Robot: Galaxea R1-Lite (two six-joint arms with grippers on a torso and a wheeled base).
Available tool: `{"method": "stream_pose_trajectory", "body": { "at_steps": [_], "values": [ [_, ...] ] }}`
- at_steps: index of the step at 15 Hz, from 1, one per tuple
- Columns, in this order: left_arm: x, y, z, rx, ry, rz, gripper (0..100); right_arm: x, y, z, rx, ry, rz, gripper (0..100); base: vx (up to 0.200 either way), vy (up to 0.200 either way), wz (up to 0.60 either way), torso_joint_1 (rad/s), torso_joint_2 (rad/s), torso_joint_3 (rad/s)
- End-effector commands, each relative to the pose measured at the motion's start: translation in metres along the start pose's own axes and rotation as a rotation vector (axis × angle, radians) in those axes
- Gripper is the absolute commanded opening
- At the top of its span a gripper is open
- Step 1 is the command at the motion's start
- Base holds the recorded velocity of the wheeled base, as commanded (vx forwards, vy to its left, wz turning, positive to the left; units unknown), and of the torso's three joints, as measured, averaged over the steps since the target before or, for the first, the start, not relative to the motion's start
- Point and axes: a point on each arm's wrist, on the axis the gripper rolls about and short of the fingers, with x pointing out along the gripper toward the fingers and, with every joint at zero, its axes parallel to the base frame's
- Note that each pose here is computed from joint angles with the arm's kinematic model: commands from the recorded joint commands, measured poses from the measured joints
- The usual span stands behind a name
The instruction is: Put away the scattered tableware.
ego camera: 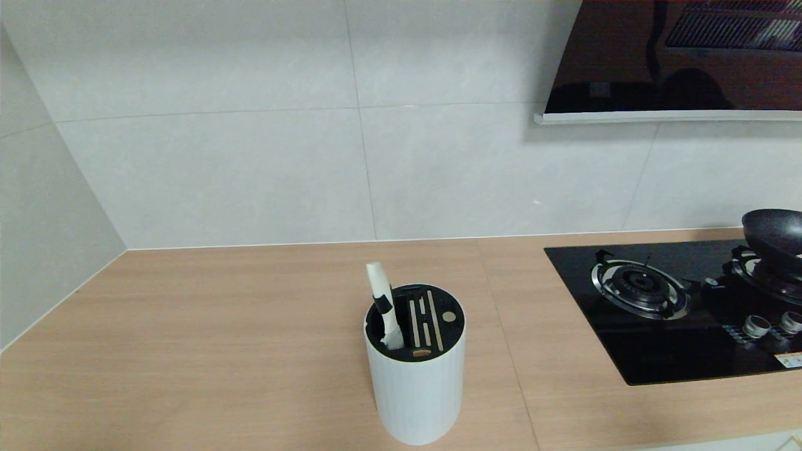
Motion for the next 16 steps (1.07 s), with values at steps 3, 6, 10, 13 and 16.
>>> {"method": "stream_pose_trajectory", "body": {
  "at_steps": [3,6,10,13,16],
  "values": [
    [-0.01,-0.004,-0.025,0.018,-0.025,0.016,100,-0.032,0.002,-0.019,-0.018,-0.073,-0.055,100,0.0,0.0,0.0,0.0,0.0,0.0],
    [0.005,-0.012,-0.069,0.037,0.069,-0.027,100,-0.021,0.008,-0.078,-0.011,0.128,-0.024,100,0.0,0.0,0.0,0.0,0.0,0.0],
    [0.013,-0.021,-0.116,0.024,0.126,-0.168,100,-0.021,0.011,-0.111,-0.012,0.259,-0.003,100,0.0,0.0,0.0,0.0,0.0,0.0],
    [0.01,-0.023,-0.131,-0.008,0.286,-0.243,100,-0.022,0.013,-0.115,0.034,0.304,0.084,100,0.0,0.0,0.0,0.0,0.0,0.0],
    [0.01,-0.024,-0.131,-0.06,0.286,-0.253,100,-0.023,0.013,-0.115,0.049,0.307,0.094,100,0.0,0.0,0.0,0.0,0.0,0.0]
  ]
}}
